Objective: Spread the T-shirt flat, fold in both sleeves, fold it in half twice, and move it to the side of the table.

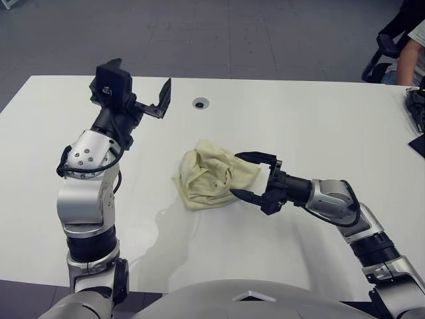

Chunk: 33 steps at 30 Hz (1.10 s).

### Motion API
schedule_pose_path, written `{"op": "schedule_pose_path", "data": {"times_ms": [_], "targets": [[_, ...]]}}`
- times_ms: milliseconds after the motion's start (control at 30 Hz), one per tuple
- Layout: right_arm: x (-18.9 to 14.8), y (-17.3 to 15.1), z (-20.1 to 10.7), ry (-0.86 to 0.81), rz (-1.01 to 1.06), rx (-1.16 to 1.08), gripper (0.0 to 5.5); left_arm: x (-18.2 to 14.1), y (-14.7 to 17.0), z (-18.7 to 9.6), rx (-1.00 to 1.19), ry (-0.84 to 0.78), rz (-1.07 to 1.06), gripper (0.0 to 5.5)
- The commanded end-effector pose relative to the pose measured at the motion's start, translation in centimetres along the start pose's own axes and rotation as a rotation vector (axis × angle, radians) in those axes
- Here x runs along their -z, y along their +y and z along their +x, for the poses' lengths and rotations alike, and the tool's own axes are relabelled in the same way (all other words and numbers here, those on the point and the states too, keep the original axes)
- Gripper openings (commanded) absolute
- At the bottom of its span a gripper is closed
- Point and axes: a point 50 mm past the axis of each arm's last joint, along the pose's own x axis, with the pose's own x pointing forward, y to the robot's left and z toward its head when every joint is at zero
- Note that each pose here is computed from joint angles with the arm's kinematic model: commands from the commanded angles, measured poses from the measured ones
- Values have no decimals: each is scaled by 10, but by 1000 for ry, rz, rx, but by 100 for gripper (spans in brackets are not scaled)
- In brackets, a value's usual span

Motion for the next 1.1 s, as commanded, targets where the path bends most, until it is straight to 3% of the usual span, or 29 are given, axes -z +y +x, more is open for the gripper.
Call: {"op": "schedule_pose_path", "data": {"times_ms": [33, 433, 1067, 1100], "targets": [[5, -11, 1, 4, -43, 22, 539, 6, -3, -7, -1, 44, -9, 540], [19, 3, 8, 22, -103, -44, 537, 6, -11, -7, 44, 62, -11, 540], [24, 12, 17, 17, -78, -82, 231, 8, -14, -6, 70, 64, -6, 540], [24, 13, 15, 21, -74, -80, 250, 9, -14, -6, 72, 64, -6, 540]]}}
